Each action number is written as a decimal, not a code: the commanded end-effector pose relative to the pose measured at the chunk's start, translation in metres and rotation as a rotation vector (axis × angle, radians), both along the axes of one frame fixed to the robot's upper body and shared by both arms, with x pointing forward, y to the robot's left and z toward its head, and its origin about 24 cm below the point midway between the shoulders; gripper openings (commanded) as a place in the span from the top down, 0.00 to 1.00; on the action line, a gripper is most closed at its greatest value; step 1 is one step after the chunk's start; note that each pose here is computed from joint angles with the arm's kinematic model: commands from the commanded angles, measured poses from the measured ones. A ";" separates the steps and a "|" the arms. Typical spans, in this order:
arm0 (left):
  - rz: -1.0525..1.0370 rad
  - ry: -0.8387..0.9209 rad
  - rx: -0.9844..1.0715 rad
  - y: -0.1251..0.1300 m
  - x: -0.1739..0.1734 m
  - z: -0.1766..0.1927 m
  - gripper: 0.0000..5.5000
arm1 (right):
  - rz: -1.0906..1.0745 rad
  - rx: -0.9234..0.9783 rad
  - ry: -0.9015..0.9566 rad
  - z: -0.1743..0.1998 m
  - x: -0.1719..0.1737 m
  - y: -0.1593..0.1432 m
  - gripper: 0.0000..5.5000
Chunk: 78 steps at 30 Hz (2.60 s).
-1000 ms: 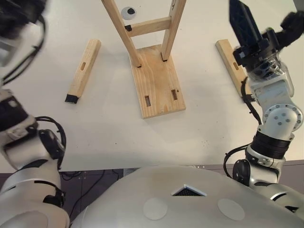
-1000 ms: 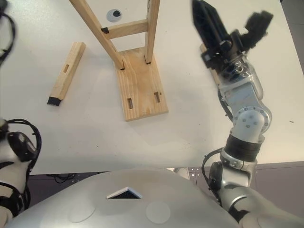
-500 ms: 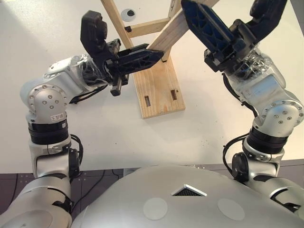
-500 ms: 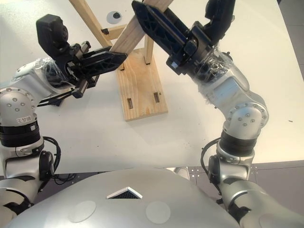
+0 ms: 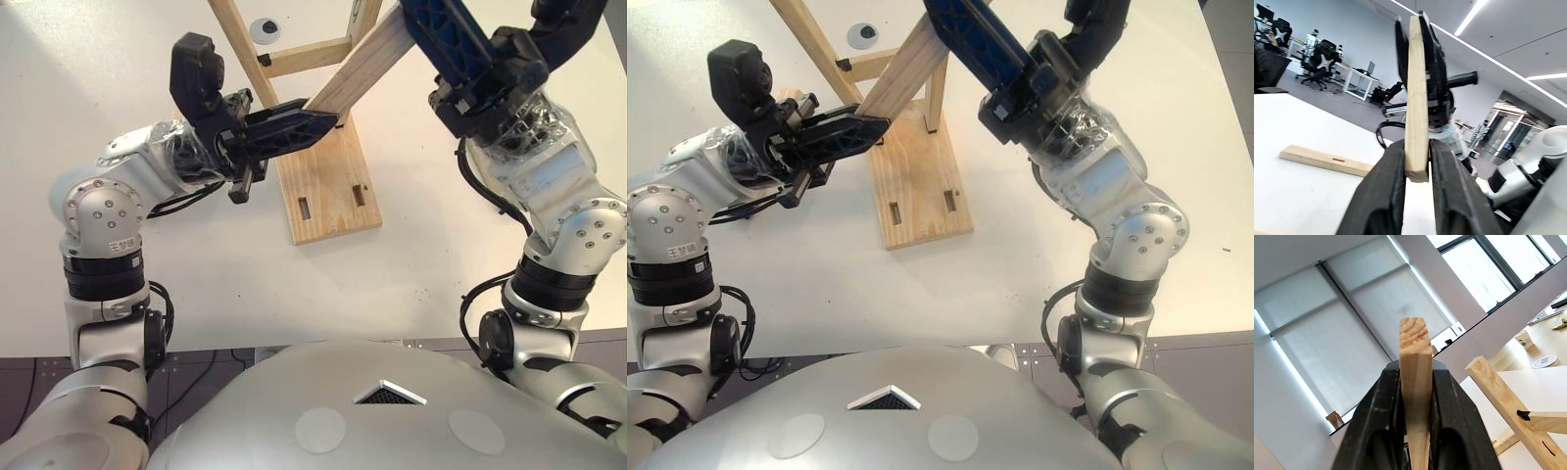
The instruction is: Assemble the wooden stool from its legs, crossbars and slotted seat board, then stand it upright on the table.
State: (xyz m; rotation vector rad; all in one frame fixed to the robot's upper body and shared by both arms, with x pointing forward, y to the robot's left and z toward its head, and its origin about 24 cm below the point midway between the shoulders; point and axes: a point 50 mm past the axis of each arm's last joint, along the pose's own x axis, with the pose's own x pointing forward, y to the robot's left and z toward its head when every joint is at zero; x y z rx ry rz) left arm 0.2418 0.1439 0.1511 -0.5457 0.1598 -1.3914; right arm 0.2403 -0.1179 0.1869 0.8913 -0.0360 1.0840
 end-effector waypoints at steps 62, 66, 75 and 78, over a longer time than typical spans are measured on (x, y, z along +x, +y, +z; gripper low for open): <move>0.437 -0.044 0.373 0.035 0.022 -0.057 0.47 | -0.687 -0.964 -0.050 -0.126 0.019 -0.185 0.76; 0.447 -0.042 0.376 0.035 0.018 -0.060 0.47 | -0.586 -1.142 -0.022 -0.127 0.000 -0.195 0.63; 0.469 -0.056 0.390 0.036 0.016 -0.062 0.47 | -0.486 -1.307 0.179 -0.150 -0.018 -0.200 0.47; 0.472 -0.057 0.391 0.037 0.017 -0.061 0.47 | -0.495 -1.319 0.205 -0.152 -0.016 -0.201 0.47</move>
